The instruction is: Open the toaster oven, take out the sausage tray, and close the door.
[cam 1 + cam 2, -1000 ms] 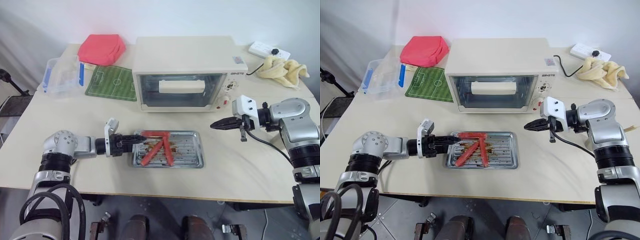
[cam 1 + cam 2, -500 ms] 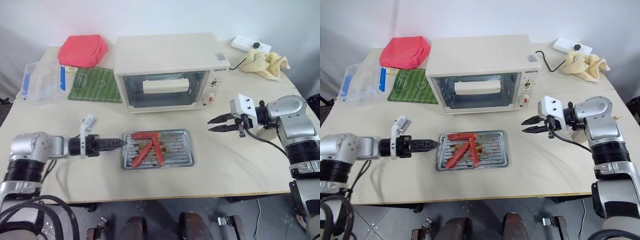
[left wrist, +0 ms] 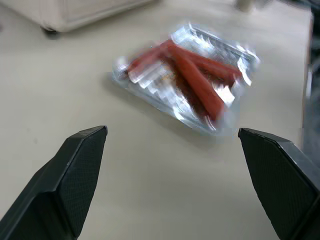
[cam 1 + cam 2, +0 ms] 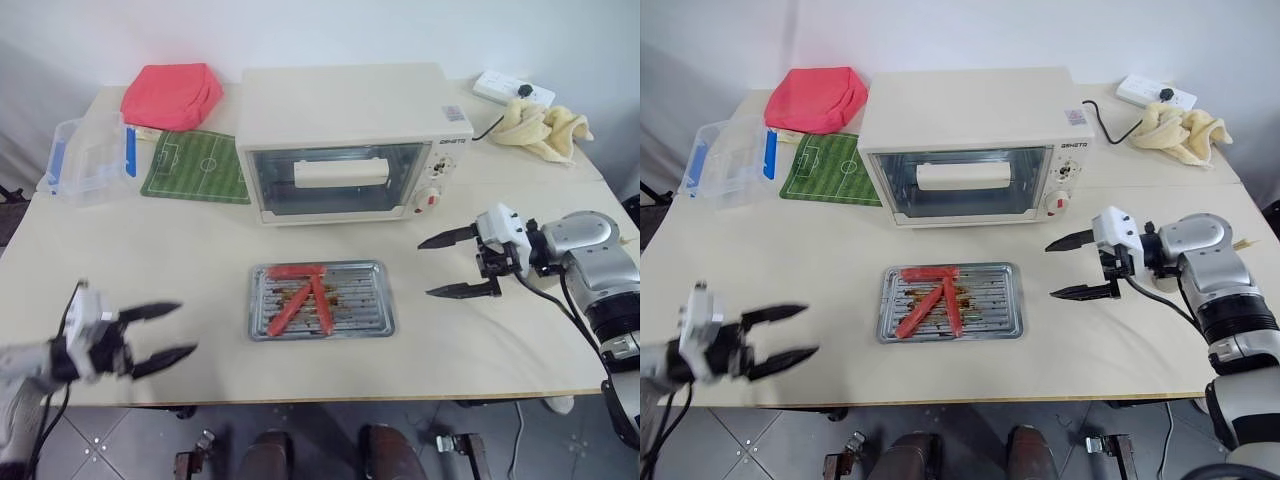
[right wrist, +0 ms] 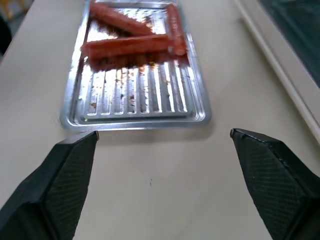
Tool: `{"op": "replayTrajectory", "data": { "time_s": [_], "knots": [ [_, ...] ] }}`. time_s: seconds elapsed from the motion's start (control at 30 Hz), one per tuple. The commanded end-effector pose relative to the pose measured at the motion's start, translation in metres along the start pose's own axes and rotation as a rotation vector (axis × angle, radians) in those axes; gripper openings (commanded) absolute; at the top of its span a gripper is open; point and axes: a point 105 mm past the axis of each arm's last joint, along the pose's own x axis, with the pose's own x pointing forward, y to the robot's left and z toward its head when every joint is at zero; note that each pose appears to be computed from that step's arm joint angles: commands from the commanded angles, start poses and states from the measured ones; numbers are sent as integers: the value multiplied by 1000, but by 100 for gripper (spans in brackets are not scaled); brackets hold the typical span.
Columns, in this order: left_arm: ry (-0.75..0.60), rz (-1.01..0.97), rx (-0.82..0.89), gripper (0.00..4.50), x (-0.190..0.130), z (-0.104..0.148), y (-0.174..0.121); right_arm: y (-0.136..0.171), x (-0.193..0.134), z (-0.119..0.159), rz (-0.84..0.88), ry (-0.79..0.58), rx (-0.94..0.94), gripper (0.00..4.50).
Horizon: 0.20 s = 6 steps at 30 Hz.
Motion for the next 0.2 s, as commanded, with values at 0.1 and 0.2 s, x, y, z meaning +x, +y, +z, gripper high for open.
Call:
{"op": "replayTrajectory", "data": {
  "time_s": [0.1, 0.2],
  "knots": [
    [-43, 54, 89, 450, -16, 11, 5, 2, -6, -5, 32, 10, 0, 447],
    [-91, 99, 106, 450, -17, 20, 14, 0, -6, -7, 10, 3, 9, 447]
  ]
}}
